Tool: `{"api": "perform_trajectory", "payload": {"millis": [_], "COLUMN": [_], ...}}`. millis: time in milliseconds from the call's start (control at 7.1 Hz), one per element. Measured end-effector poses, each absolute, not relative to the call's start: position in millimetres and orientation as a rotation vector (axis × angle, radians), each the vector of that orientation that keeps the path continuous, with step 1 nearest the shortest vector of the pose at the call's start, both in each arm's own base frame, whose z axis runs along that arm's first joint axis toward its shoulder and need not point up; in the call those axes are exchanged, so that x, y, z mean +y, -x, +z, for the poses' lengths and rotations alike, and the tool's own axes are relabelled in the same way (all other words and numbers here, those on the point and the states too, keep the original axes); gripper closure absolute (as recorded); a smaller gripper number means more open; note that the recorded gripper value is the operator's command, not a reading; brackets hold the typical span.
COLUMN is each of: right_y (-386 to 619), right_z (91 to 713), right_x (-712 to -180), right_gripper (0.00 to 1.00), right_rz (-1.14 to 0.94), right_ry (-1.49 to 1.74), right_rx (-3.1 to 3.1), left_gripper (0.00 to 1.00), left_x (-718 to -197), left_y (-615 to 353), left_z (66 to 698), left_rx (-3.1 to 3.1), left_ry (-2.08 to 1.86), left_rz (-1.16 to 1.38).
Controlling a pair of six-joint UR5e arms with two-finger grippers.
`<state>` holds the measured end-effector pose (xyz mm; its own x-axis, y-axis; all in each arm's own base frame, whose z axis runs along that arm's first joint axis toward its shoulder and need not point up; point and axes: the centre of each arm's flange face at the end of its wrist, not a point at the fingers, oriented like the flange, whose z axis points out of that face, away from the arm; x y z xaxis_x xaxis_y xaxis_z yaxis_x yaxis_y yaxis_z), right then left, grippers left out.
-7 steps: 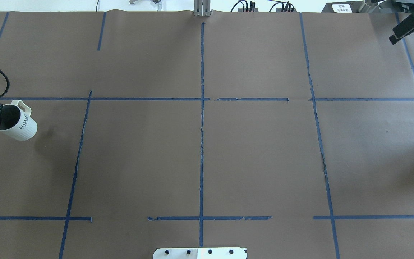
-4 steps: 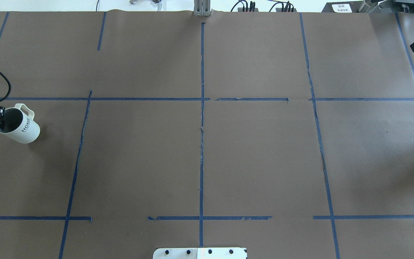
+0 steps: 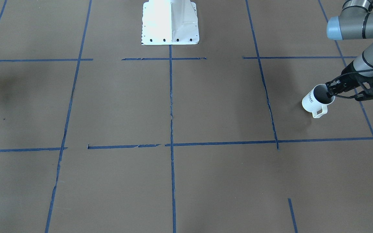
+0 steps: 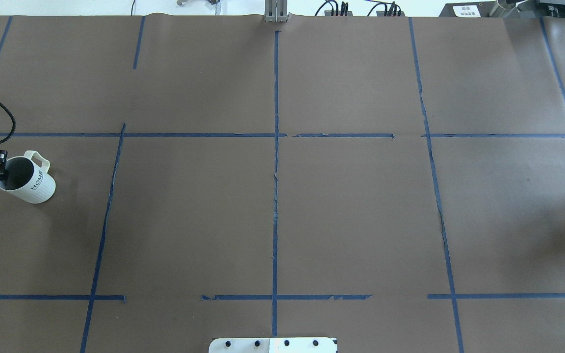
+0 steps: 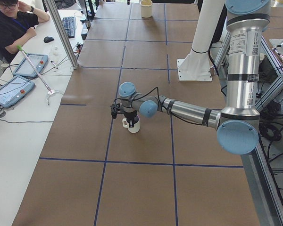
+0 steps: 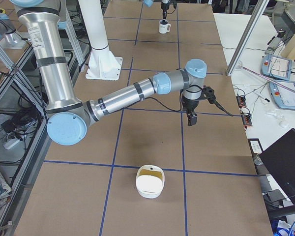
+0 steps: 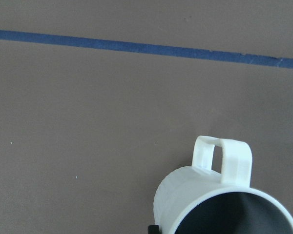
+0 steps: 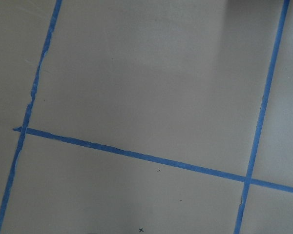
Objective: Left arm hands cup to right arm to dump lemon
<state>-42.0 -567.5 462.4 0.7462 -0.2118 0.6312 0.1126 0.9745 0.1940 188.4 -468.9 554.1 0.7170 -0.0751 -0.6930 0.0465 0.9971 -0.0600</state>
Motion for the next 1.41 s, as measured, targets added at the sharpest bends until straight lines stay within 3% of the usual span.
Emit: {"api": "perform_trajectory", "payload": {"millis": [422,845,1126,1408], "right_y": [39.4,26.7,10.9,5.2], "right_z": [472.3,489.8,511.1,531.3], "right_x": [-562.7,-553.6,-541.5,-526.6], "right_gripper": [0.0,0.0,0.0,0.0], "right_rz": [-0.171,-0.153,-0.159,-0.153], "right_ry": [-0.132,-0.102,-0.046,0.014], "right_rx": [-0.7,-0.697,-0.692,-0.687], "left_gripper": [0.0,0.0,0.0,0.0], "left_x": [-479.8,-491.8,-471.6,-429.0], "left_y": [-153.9,-22.5,61.7,84.6], "left_z": [555.9,578.6,602.4,631.6], "left_rx": [0.758,0.672,0.658,0.76], "left_ry": [-0.023,-0.065,-0.037,-0.001], "left_rz": [-0.006,0.107,0.134,0.096]}}
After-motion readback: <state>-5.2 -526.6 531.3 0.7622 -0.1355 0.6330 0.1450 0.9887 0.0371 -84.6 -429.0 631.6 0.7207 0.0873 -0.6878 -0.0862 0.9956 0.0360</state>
